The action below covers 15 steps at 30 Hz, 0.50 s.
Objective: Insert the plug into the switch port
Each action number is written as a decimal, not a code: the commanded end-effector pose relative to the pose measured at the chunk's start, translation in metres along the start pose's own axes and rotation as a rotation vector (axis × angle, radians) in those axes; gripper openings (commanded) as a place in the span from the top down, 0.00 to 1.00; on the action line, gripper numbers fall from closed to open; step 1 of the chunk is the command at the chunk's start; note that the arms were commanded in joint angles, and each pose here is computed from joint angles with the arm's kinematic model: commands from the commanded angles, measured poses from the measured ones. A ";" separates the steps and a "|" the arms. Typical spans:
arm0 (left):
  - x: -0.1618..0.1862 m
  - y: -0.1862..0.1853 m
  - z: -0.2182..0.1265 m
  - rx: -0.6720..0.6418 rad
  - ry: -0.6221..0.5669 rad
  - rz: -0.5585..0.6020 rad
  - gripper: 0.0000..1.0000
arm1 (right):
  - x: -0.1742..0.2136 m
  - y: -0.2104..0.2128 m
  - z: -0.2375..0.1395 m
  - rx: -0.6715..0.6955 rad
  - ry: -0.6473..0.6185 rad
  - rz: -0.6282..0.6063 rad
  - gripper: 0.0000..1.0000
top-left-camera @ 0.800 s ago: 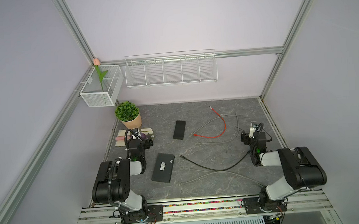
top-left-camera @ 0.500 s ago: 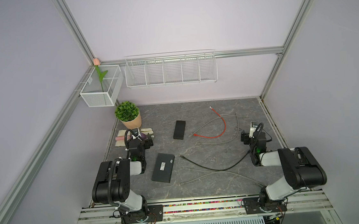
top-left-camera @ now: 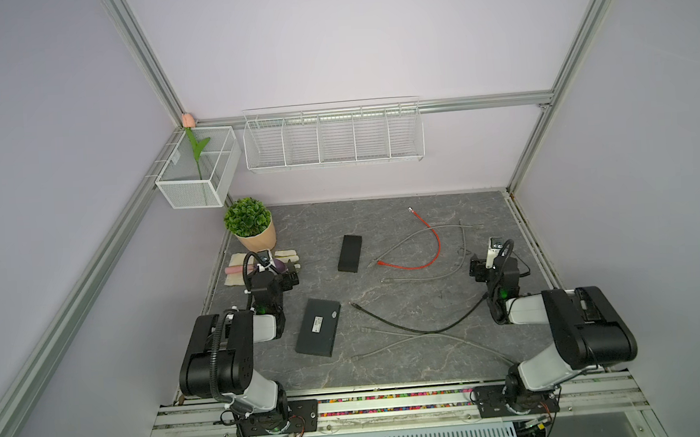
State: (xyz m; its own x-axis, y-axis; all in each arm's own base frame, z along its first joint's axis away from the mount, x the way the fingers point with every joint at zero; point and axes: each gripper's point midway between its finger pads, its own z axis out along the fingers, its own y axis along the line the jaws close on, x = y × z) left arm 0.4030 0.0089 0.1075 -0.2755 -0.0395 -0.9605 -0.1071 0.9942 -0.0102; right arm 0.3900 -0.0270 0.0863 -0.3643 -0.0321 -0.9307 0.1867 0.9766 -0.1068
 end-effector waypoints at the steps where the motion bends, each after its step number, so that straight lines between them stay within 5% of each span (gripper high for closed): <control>1: -0.007 0.002 0.000 -0.005 -0.019 -0.011 0.01 | -0.008 -0.001 -0.003 0.002 -0.034 0.023 0.10; 15: -0.007 0.002 0.000 -0.007 -0.021 -0.009 0.01 | -0.009 -0.001 -0.004 0.002 -0.035 0.023 0.10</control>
State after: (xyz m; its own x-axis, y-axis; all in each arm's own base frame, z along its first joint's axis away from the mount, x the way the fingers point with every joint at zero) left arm 0.4030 0.0089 0.1075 -0.2755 -0.0395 -0.9605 -0.1071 0.9942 -0.0102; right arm 0.3900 -0.0270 0.0863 -0.3643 -0.0321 -0.9307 0.1867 0.9766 -0.1068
